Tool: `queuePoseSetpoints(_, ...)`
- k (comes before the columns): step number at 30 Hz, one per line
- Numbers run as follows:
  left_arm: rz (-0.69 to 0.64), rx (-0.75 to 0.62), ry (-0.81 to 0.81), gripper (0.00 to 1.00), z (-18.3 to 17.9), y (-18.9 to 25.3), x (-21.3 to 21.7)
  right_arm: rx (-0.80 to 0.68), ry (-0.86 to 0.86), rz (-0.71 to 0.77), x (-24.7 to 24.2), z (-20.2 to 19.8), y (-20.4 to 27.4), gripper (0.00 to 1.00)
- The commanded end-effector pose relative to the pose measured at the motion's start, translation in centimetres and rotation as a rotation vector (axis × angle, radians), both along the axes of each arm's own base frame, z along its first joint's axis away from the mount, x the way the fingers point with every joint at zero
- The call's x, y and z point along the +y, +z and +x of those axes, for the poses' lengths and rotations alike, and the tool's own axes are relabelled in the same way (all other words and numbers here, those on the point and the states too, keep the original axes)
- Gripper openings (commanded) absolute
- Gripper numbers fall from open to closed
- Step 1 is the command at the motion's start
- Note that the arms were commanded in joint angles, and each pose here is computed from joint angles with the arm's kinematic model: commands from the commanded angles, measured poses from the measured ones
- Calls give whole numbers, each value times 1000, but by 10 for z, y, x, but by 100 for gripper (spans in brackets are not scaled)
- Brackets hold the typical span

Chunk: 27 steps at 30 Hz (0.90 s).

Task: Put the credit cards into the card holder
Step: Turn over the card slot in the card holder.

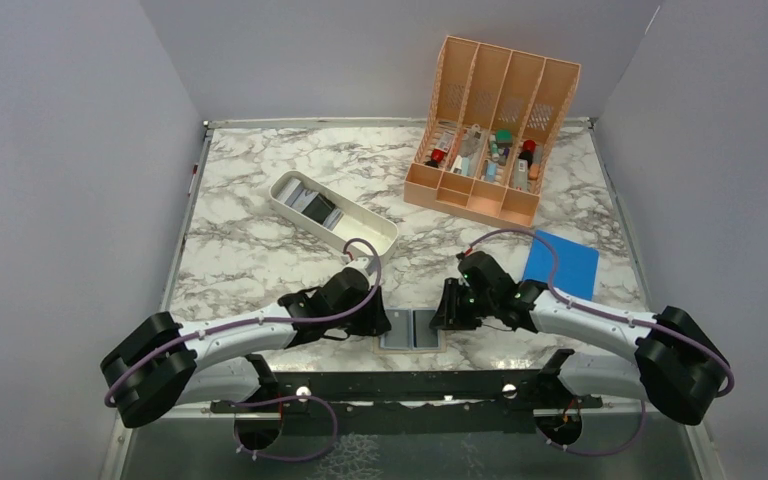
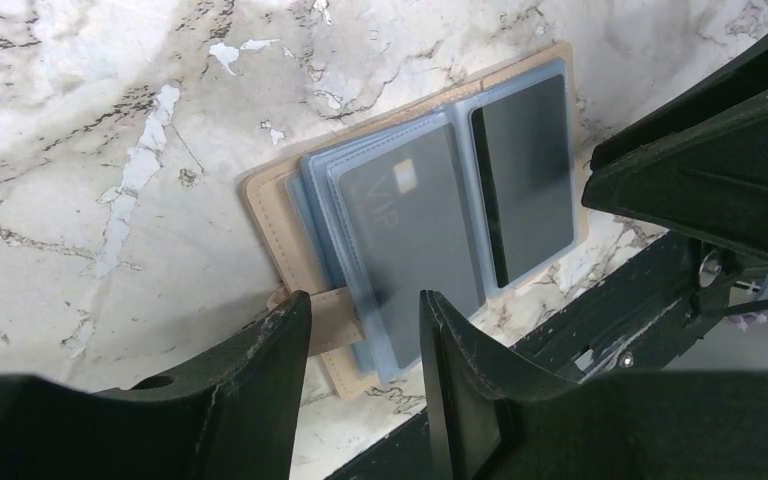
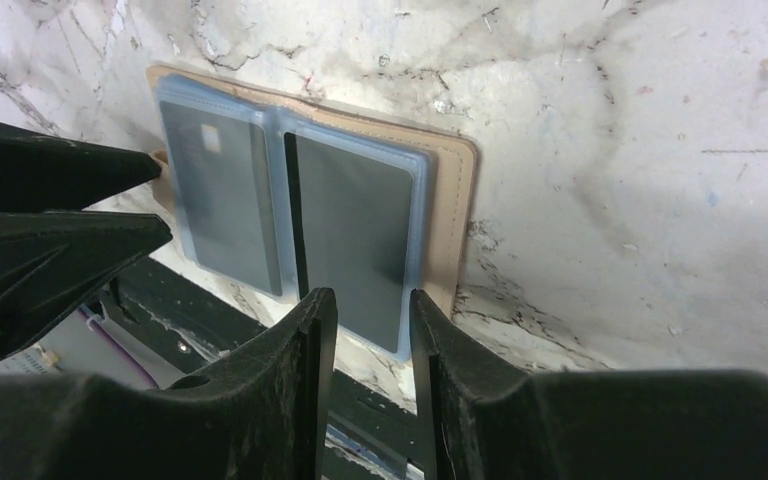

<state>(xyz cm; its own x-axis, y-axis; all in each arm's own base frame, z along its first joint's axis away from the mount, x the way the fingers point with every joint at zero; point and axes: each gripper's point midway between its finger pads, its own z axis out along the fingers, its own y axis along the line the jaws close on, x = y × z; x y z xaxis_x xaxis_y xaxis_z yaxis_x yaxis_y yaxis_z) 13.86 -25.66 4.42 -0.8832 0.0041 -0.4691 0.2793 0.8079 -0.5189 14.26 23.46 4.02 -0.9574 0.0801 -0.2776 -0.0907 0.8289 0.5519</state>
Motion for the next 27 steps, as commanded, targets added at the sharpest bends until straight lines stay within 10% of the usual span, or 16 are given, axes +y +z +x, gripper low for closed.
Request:
queuePoseSetpoints(1,12,14,-4,47,-1,-11,-1,-9,19,31,12,5,1,38)
queuePoseSetpoints(27,10,9,13,47,-1,-14,3,-31,57,245,39,2,35,33)
